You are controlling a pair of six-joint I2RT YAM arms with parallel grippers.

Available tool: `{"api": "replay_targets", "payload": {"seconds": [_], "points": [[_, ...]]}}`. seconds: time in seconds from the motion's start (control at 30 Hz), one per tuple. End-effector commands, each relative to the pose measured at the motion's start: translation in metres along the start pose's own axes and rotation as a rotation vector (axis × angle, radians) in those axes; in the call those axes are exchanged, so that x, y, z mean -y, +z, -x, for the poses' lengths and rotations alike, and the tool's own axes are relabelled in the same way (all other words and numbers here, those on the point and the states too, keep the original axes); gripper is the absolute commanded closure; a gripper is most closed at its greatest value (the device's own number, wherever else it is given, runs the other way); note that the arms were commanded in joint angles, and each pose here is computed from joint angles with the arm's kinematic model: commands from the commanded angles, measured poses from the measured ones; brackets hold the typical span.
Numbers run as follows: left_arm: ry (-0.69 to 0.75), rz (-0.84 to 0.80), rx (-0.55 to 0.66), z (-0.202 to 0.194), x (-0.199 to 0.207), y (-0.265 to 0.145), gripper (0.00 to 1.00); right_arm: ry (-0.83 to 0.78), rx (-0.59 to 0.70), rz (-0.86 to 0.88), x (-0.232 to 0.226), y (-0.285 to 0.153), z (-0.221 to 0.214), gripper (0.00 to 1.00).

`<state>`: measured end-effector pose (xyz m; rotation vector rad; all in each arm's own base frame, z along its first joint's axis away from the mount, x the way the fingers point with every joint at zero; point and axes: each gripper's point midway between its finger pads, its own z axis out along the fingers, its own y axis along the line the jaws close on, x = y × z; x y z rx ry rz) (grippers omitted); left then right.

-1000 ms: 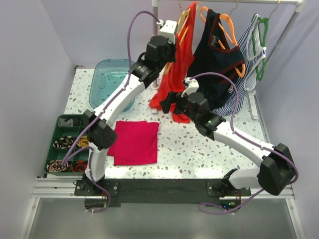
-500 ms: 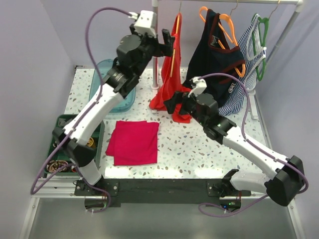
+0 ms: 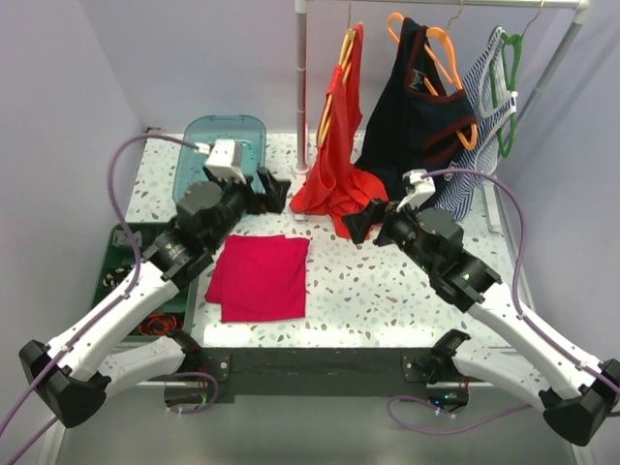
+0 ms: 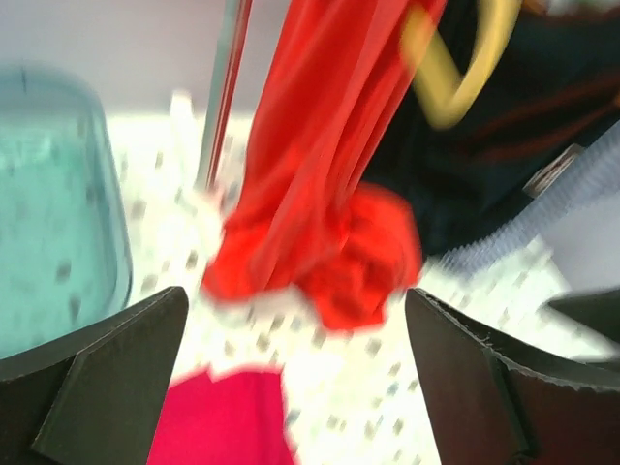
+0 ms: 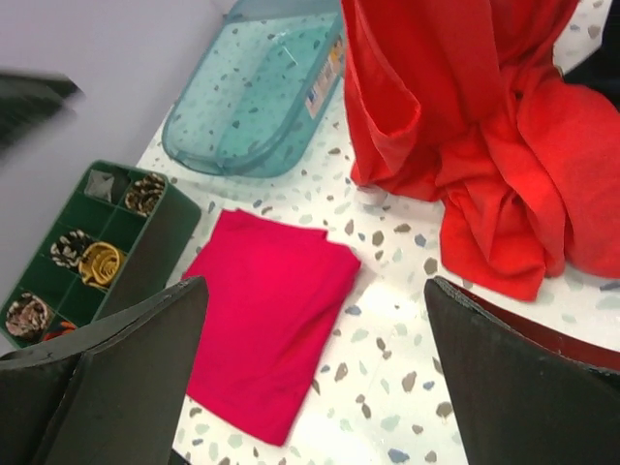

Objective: Place the tank top on the hanger

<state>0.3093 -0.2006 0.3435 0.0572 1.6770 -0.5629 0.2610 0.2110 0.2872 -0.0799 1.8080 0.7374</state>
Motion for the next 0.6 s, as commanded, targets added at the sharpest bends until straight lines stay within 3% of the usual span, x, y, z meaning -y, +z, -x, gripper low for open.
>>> {"api": "replay_targets", "payload": {"seconds": [0.0,0.07,0.2,0.57], "points": [[-0.092,0.101,-0.232,-0.104,-0.035,-0.011,0.00,0.007,-0.066,-0.034,0.016,-0.013,-0.030,0.01],[-0.096,0.123,-0.309,-0.144,-0.048,-0.023,0.00,0.014,-0.054,-0.052,0.023,-0.019,-0.033,0.01],[-0.124,0.153,-0.346,-0.174,-0.062,-0.037,0.00,0.028,-0.062,-0.108,0.045,-0.024,-0.058,0.01],[-0.149,0.147,-0.276,-0.150,-0.060,-0.046,0.00,-0.002,-0.039,-0.217,0.072,-0.030,-0.065,0.01]]}}
